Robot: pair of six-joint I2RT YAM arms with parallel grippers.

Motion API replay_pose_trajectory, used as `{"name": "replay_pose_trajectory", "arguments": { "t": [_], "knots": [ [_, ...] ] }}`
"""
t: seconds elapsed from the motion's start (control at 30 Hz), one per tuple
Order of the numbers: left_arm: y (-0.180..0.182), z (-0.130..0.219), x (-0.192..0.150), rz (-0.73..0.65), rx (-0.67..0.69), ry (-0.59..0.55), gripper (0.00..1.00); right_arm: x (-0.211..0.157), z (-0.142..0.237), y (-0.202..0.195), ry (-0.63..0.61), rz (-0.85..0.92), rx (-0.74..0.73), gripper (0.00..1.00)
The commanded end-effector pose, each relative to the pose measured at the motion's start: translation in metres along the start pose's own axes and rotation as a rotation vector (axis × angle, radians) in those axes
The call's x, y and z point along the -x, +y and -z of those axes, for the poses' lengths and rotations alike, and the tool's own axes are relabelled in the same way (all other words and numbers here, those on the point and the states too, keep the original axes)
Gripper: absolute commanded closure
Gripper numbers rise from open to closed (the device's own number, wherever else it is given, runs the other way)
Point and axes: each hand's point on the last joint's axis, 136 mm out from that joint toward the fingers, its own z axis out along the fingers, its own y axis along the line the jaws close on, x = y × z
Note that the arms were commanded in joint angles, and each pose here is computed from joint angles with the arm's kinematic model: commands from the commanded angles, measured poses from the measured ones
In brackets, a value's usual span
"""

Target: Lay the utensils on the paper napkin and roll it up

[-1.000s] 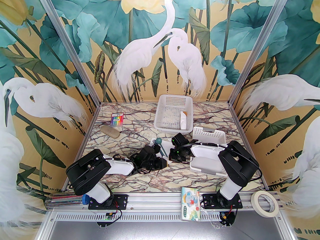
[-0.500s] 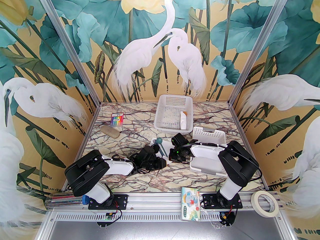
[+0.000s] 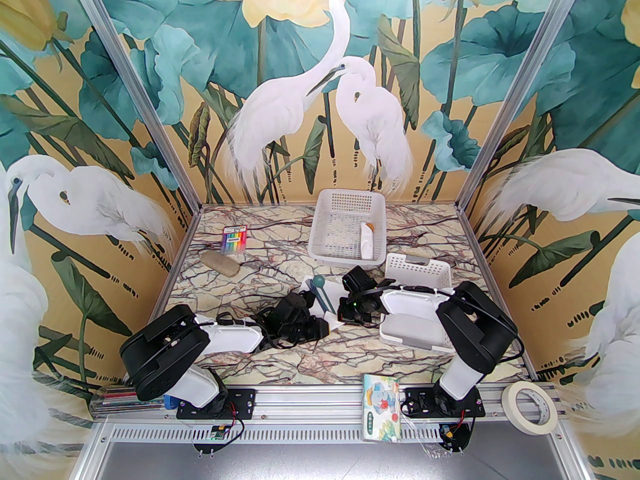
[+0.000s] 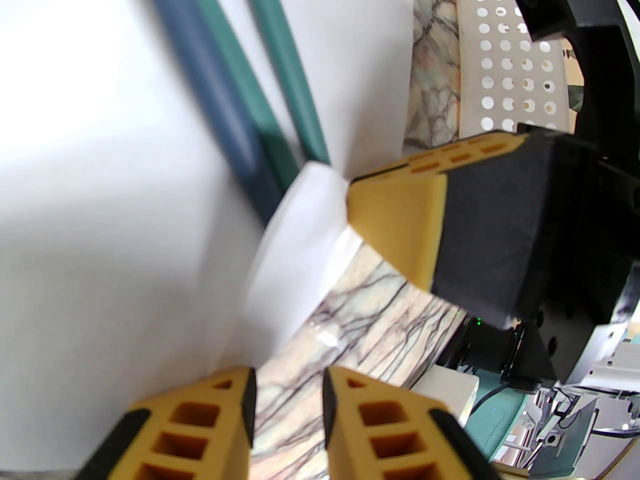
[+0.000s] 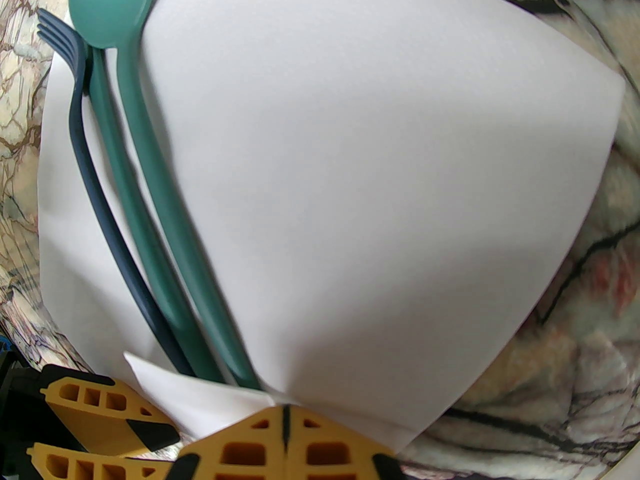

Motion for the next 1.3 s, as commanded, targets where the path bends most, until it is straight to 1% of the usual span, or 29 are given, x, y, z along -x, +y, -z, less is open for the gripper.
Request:
{"name": "replay_pose_trajectory", "arguments": {
  "t": [0.0, 0.47, 0.7, 0.8, 0.97, 1.1, 1.27],
  "knots": [
    [0.017, 0.005, -0.008, 0.016, 0.06, -0.001, 0.7, -0.021, -0.01, -0.035, 0.07, -0.021, -0.141, 0.95],
    [0.016, 0.015, -0.006, 0.005, 0.054, -0.021, 0.7, -0.021, -0.011, -0.036, 0.072, -0.026, -0.144, 0.95],
    [-0.016, 0.028, 0.006, -0.026, -0.046, -0.064, 0.71, -0.021, -0.011, -0.036, 0.073, -0.028, -0.146, 0.95],
    [-0.029, 0.029, 0.008, -0.039, -0.082, -0.053, 0.71, -0.021, -0.01, -0.036, 0.071, -0.026, -0.146, 0.95],
    [-0.039, 0.022, 0.009, -0.044, -0.12, -0.028, 0.71, -0.021, -0.011, -0.036, 0.074, -0.027, -0.146, 0.95],
    [-0.038, 0.01, 0.008, -0.027, -0.129, -0.001, 0.72, -0.021, -0.011, -0.036, 0.074, -0.024, -0.146, 0.95],
    [-0.037, -0.001, 0.012, -0.014, -0.139, 0.0, 0.72, -0.022, -0.012, -0.036, 0.077, -0.024, -0.144, 0.95]
  ]
}}
